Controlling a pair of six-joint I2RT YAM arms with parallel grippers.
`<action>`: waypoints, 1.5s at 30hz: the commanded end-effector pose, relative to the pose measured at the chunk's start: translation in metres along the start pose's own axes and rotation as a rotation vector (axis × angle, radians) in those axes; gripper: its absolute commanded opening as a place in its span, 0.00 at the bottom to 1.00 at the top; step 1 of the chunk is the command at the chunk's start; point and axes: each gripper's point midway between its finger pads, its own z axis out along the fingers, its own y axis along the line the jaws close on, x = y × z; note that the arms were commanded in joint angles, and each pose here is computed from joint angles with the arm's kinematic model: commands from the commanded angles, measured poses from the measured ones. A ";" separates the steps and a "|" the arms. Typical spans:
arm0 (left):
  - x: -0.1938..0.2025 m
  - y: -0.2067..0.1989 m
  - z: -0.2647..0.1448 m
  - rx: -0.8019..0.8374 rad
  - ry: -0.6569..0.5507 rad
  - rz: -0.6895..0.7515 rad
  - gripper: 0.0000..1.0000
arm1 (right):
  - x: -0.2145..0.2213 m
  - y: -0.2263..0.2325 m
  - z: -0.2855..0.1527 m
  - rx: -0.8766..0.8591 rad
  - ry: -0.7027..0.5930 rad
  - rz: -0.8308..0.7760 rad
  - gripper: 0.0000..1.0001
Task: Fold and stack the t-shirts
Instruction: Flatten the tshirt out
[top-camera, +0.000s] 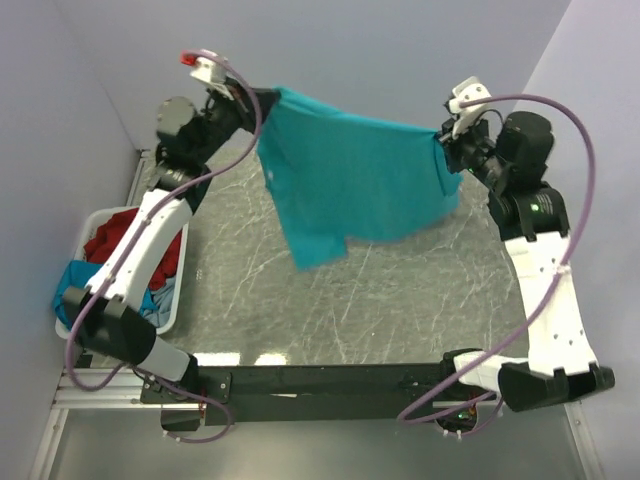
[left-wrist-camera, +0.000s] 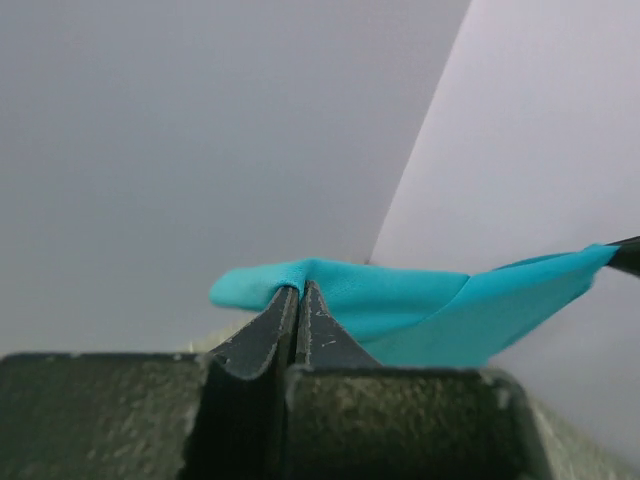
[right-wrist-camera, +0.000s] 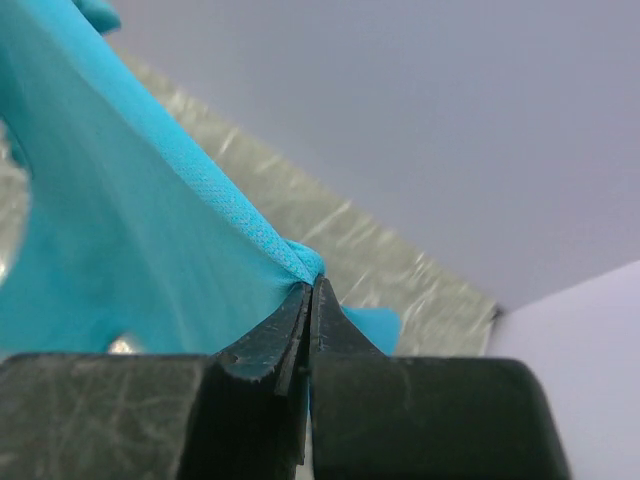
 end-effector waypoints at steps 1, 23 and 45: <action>-0.098 -0.051 -0.034 0.092 -0.244 0.087 0.00 | -0.041 -0.008 -0.030 0.043 -0.130 -0.036 0.00; -0.117 -0.127 -0.122 0.162 -0.365 0.235 0.00 | -0.055 0.005 -0.098 0.099 -0.219 -0.048 0.00; 0.043 0.086 -0.002 -0.324 0.125 0.006 0.92 | 0.139 0.025 0.088 -0.134 0.273 0.075 0.82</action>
